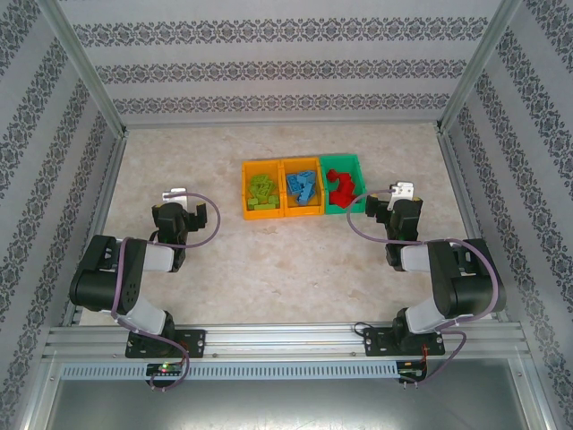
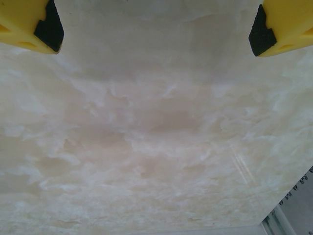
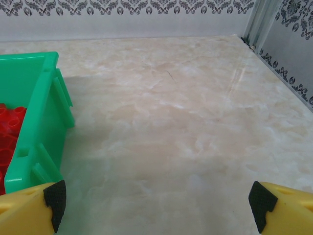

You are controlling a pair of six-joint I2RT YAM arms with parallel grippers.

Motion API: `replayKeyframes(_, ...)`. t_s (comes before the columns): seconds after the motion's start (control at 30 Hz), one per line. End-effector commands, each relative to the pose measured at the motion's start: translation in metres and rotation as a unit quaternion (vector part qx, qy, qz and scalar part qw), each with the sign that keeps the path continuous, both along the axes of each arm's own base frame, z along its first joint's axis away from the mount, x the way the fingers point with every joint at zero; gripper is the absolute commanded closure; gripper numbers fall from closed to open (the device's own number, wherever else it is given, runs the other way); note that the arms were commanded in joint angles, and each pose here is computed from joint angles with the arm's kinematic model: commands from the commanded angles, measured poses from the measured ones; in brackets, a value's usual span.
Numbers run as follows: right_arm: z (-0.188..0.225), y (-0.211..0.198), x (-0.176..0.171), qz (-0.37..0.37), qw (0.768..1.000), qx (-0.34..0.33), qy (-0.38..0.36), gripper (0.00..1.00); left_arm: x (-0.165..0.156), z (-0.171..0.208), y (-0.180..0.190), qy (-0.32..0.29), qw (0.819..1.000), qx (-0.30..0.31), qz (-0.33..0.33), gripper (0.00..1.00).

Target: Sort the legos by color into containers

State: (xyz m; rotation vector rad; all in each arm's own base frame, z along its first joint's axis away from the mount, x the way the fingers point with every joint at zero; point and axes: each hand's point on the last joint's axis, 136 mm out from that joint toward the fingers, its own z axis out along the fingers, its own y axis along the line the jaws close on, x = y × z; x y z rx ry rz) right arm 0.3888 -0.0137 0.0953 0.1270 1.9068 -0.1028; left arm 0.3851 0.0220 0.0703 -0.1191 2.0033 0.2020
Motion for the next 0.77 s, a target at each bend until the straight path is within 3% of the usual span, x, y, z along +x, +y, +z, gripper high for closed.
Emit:
replayKeyframes(0.0, 0.0117, 0.0008, 0.0055, 0.006, 1.000, 0.002, -0.019, 0.02, 0.0088, 0.0156, 0.0048, -0.033, 0.999, -0.012, 0.008, 0.01)
replayKeyframes(0.73, 0.0117, 0.0082, 0.0063, 0.024, 1.000, -0.004, -0.017, 0.02, 0.0087, 0.0156, 0.0047, -0.033, 0.999, -0.012, 0.008, 0.01)
